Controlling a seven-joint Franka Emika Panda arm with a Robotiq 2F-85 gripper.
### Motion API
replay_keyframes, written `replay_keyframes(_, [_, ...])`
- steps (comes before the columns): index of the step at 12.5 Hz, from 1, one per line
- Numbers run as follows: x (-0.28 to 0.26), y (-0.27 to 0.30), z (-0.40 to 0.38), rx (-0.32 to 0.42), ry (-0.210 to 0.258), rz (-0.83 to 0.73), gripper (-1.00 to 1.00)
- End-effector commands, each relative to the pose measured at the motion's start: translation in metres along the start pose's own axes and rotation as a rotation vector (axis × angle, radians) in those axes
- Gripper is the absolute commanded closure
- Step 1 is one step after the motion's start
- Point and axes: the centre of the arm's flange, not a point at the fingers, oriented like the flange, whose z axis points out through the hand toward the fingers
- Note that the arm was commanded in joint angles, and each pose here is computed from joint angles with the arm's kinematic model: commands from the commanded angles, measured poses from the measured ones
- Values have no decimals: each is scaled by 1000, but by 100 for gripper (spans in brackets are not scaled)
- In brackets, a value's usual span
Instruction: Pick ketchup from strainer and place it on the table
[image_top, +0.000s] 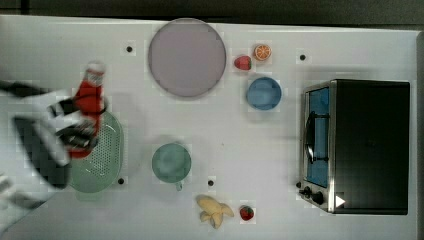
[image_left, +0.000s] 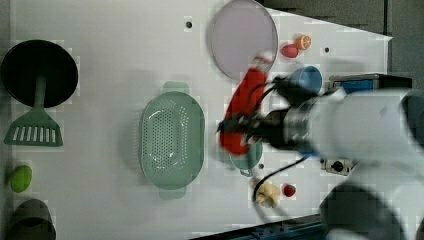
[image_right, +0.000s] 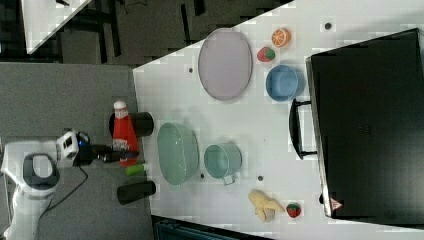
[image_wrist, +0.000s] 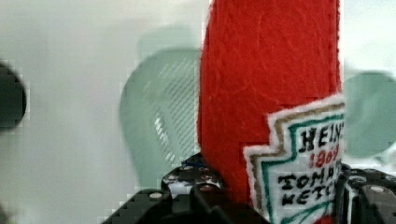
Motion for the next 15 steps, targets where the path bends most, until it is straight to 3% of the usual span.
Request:
replay_keyframes(1, [96,95,-14,1,16,77,-19])
replay_keyframes(4, [143,167,-12,-16,23,59,-19])
replay_keyframes(8, [179,251,5,-41,-2,26,-19])
replay_keyframes(10, [185,280,26,-45,-6,42,-19])
replay_keyframes(15, [165,304,125,-10,38,64,-19])
